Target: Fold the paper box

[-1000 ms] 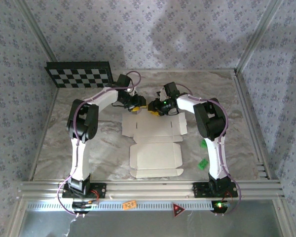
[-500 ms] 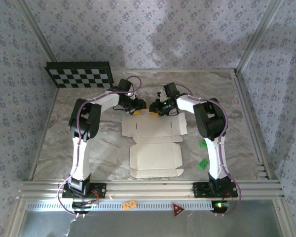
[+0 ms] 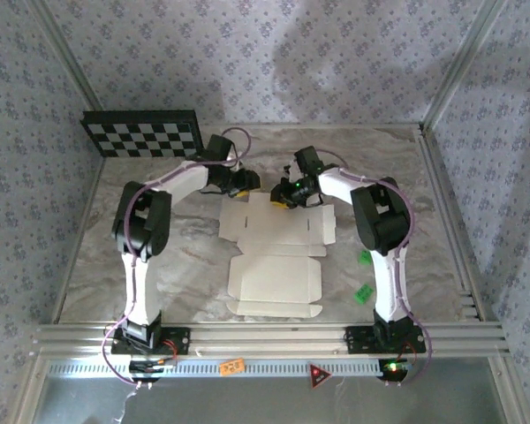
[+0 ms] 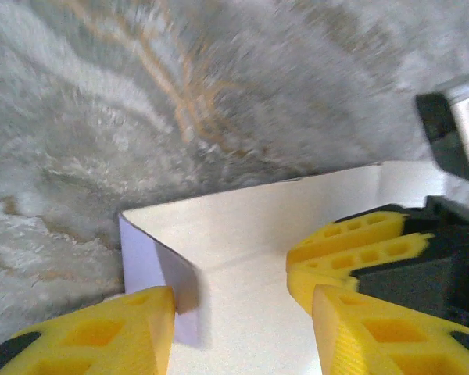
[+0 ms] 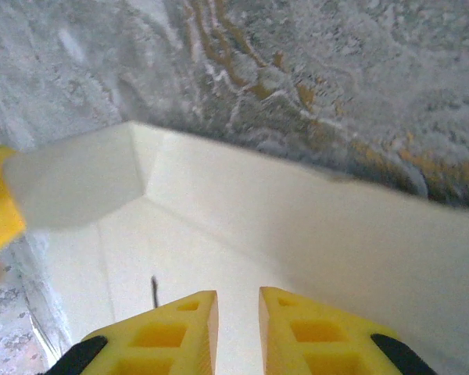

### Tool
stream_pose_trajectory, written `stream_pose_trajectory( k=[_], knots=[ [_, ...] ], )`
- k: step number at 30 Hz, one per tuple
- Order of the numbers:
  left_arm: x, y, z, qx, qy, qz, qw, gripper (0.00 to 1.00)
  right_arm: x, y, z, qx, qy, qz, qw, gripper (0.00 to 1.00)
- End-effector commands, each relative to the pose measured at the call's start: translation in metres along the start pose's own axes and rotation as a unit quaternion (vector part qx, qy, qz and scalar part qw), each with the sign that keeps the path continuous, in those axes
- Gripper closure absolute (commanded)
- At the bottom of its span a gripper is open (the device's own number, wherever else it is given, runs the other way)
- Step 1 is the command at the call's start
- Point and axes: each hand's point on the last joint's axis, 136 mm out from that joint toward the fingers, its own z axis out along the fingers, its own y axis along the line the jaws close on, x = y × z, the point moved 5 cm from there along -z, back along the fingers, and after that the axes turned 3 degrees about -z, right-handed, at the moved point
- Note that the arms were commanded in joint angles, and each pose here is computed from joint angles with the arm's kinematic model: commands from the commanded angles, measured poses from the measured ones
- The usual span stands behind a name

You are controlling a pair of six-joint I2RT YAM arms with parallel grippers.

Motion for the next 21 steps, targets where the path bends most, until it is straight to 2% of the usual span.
stream_pose_trajectory(
  k=[1, 5, 10, 21],
  knots=[
    [-0.010, -0.008, -0.051, 0.001, -0.059, 0.021, 0.998, 0.48, 0.002, 0.019, -0.036, 0.006, -0.019, -0.021, 1.000, 0.77],
    [0.001, 0.009, -0.074, -0.006, -0.073, 0.017, 0.997, 0.45, 0.007, 0.026, -0.058, 0.006, -0.036, -0.028, 0.999, 0.76],
    [0.017, 0.036, -0.079, -0.038, -0.055, 0.022, 0.998, 0.43, 0.020, 0.027, -0.073, 0.015, -0.045, -0.032, 0.998, 0.75],
    [0.034, 0.074, -0.037, -0.057, 0.008, 0.027, 0.998, 0.43, 0.040, 0.016, -0.087, 0.026, -0.048, -0.025, 0.998, 0.73]
  ],
)
